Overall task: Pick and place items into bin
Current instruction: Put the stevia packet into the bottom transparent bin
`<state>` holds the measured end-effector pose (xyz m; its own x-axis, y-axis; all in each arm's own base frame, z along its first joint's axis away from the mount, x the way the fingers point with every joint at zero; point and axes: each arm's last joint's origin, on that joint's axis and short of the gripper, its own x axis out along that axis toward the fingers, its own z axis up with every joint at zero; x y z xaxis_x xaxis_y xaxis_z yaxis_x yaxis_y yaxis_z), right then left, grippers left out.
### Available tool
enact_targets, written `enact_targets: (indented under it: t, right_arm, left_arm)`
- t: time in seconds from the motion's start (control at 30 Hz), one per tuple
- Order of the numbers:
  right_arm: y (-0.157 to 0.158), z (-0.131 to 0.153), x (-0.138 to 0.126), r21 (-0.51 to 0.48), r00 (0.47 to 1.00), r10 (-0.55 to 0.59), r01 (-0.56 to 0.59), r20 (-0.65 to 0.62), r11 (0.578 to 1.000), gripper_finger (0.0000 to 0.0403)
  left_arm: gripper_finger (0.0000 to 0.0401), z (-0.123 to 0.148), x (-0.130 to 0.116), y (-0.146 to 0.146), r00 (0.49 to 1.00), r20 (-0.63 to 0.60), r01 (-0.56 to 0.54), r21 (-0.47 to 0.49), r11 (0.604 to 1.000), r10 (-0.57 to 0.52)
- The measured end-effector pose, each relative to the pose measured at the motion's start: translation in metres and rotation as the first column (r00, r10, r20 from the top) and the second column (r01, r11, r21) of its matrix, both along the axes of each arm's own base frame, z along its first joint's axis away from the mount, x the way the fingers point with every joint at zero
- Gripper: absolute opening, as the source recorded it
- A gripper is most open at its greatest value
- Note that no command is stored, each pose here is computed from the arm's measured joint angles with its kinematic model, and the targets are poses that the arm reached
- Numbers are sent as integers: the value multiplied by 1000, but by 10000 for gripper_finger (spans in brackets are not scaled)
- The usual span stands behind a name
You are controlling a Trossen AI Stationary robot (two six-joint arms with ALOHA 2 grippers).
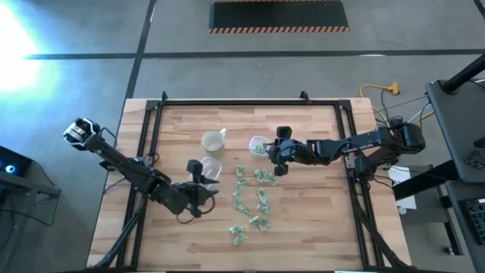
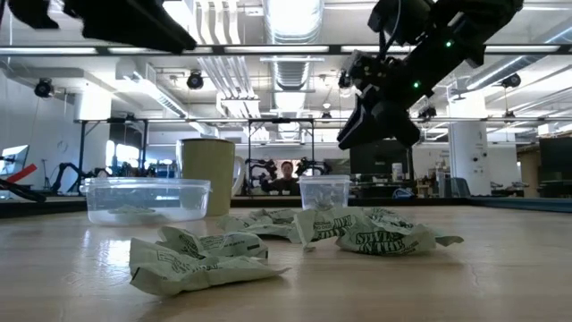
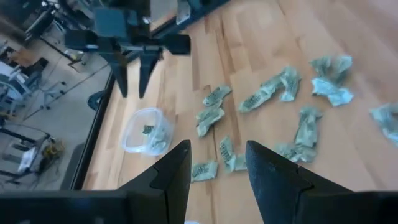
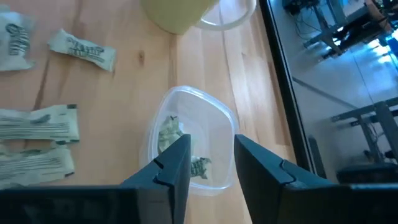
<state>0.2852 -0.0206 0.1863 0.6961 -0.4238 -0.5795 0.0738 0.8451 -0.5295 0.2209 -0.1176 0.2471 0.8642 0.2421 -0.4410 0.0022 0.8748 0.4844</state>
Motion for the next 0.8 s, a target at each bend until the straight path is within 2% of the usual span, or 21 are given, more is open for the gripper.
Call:
enact_targets:
  t: [0.2, 0.37, 0.53, 0.7, 0.8]
  right_arm:
    - [12, 9, -8, 31, 1000, 29, -29, 4, 999, 102]
    - [22, 18, -16, 85, 994, 104, -105, 20, 991, 95]
    - [29, 22, -28, 108, 993, 116, -118, 25, 987, 88]
    - [32, 23, -38, 141, 995, 99, -102, 23, 985, 81]
    - [31, 22, -41, 144, 995, 97, -100, 30, 985, 78]
  left_arm:
    - [137, -21, 28, 7, 999, -44, -23, 69, 997, 27]
    - [137, -38, 57, 26, 995, -69, -63, 79, 995, 69]
    - [137, -47, 78, 47, 988, -94, -126, -11, 992, 124]
    - [137, -54, 91, 56, 990, -112, -105, -145, 984, 89]
    - [137, -60, 99, 60, 990, -124, -92, -173, 981, 71]
